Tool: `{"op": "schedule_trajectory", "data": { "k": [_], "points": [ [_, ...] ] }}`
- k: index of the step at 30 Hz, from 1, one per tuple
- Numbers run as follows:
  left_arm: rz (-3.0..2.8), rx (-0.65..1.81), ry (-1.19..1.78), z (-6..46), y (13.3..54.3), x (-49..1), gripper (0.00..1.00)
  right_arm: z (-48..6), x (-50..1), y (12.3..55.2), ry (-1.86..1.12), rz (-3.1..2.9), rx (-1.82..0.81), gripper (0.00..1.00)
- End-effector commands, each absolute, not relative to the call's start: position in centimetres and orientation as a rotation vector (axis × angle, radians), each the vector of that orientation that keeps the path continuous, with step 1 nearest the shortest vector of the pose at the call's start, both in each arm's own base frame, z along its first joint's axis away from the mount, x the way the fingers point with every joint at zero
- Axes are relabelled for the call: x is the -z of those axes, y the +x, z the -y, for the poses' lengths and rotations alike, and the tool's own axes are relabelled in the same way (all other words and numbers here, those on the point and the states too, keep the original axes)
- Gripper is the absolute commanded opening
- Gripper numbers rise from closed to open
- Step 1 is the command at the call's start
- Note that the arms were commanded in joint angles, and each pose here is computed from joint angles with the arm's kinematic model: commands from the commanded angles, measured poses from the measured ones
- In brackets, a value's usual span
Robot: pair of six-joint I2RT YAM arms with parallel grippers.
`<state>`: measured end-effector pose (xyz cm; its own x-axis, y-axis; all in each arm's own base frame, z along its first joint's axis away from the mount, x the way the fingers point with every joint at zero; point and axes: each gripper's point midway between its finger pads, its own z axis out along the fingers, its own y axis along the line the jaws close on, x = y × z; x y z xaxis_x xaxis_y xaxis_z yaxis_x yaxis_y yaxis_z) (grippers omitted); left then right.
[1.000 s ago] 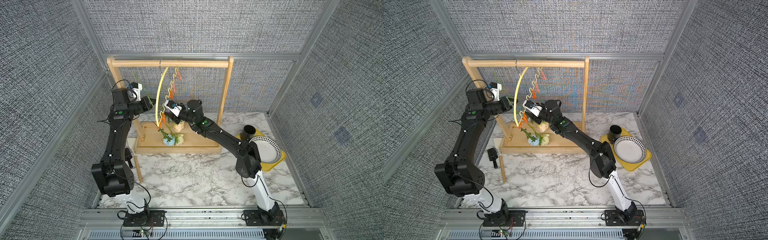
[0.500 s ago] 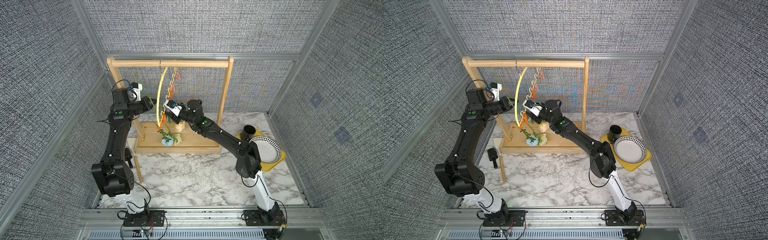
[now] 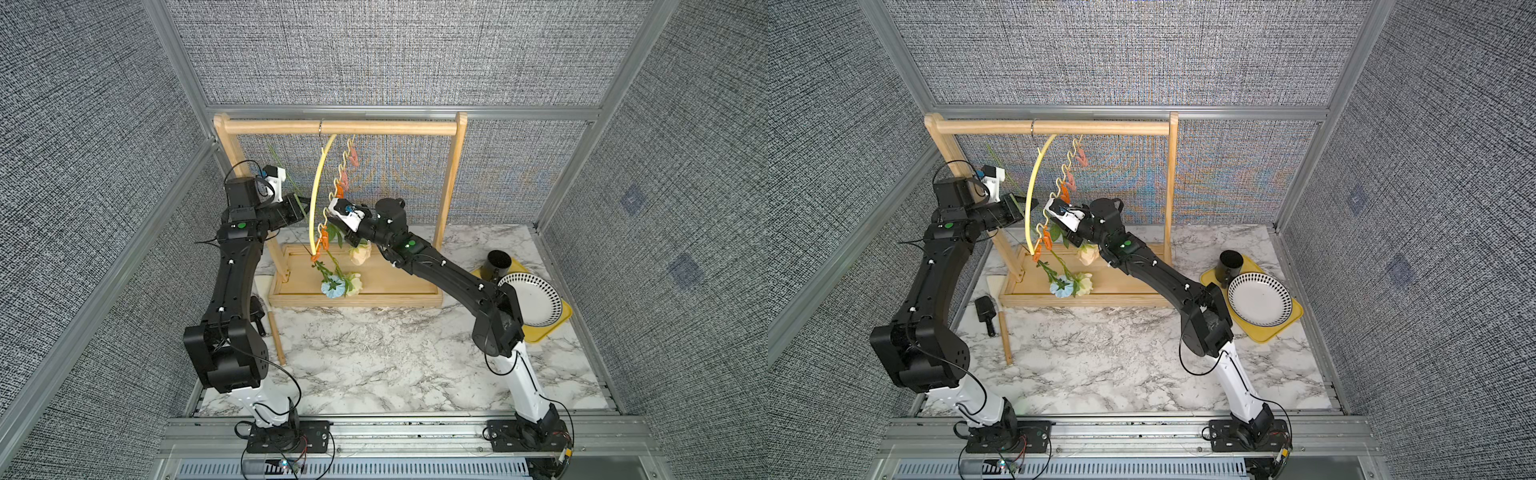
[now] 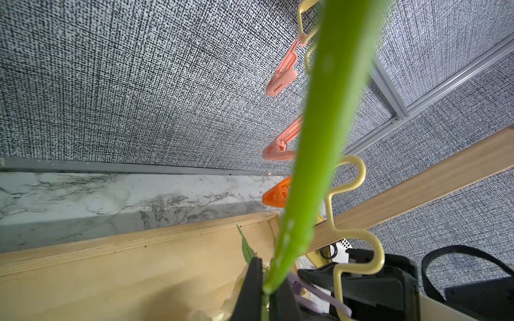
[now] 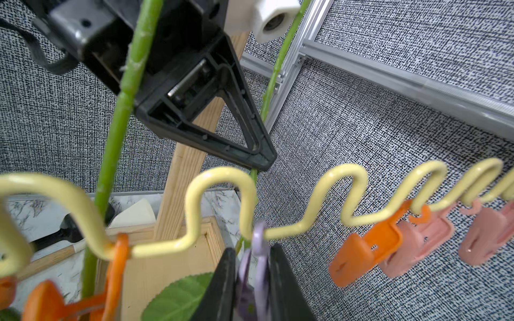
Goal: Dry the flowers on a clothes hanger
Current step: Open the clamp at the hanger, then clamp the flower onto the hanger.
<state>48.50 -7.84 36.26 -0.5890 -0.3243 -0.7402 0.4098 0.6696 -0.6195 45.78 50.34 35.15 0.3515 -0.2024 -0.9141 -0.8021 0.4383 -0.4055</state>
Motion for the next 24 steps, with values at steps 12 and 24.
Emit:
{"op": "schedule_trajectory", "data": {
  "k": [12,24],
  "points": [
    [-1.948,1.155,0.105,10.2,49.4,-35.5,0.02,-50.0,-37.0,45.3,-1.056,-1.138,-0.592,0.22],
    [-1.983,1.277,0.124,11.2,48.5,-34.9,0.02,-49.5,-36.7,46.0,-1.046,-1.151,-0.594,0.15]
  ]
}}
